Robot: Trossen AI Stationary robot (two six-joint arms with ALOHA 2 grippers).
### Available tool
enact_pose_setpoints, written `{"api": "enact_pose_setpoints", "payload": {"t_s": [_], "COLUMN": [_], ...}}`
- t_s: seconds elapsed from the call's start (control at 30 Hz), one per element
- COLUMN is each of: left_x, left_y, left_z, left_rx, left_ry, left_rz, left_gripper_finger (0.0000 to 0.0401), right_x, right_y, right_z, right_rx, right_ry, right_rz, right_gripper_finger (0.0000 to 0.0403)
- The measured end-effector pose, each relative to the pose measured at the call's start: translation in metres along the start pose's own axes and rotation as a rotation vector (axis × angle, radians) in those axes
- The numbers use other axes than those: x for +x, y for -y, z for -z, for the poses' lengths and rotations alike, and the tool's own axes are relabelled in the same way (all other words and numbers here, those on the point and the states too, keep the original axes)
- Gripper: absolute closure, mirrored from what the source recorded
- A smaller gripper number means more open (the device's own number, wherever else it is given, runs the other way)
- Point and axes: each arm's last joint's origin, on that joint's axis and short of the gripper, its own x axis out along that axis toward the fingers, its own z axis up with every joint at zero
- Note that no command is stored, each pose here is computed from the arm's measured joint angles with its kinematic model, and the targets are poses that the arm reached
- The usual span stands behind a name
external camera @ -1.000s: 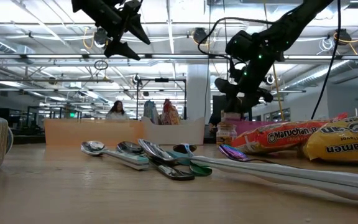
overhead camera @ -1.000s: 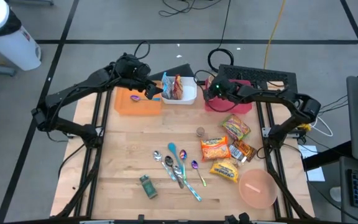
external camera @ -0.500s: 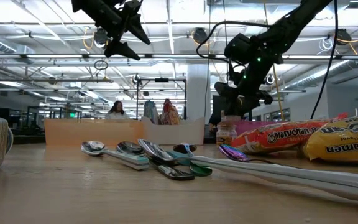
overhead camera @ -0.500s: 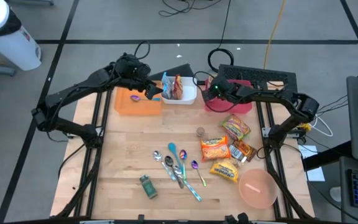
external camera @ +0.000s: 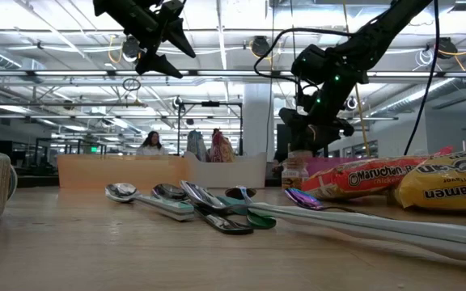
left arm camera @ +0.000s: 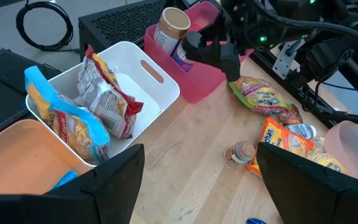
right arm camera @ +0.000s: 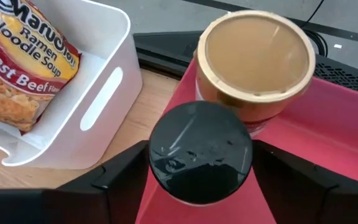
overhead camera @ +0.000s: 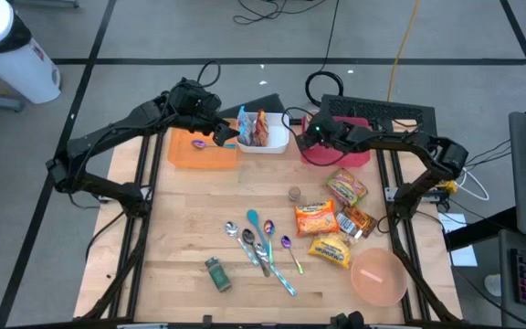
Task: Pick & Place Food Item
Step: Put the purple spice bottle into the red bin
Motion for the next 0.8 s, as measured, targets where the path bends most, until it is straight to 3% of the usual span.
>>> {"api": "enact_pose_setpoints", "payload": {"t_s": [0.43, 0.8], "left_x": [0.0000, 0.0019], "left_y": [0.0001, 0.0070], "left_z": [0.0001, 0.0025], "left_rx": [-0.008, 0.006], "left_ry": [-0.001, -0.012], "left_rz": [0.000, 0.020], "left_gripper_finger": [0.0082, 0.0082], "right_x": [-0.0006, -0.0059], "right_y": [-0.0053, -0.0052], "right_z": [-0.0047, -0.0039], "right_rx": [-0.021, -0.063], "right_ry": [0.035, 0.022], "right_rz": [-0.079, -0.075], "right_gripper_finger": [0.0138, 0.0138]}}
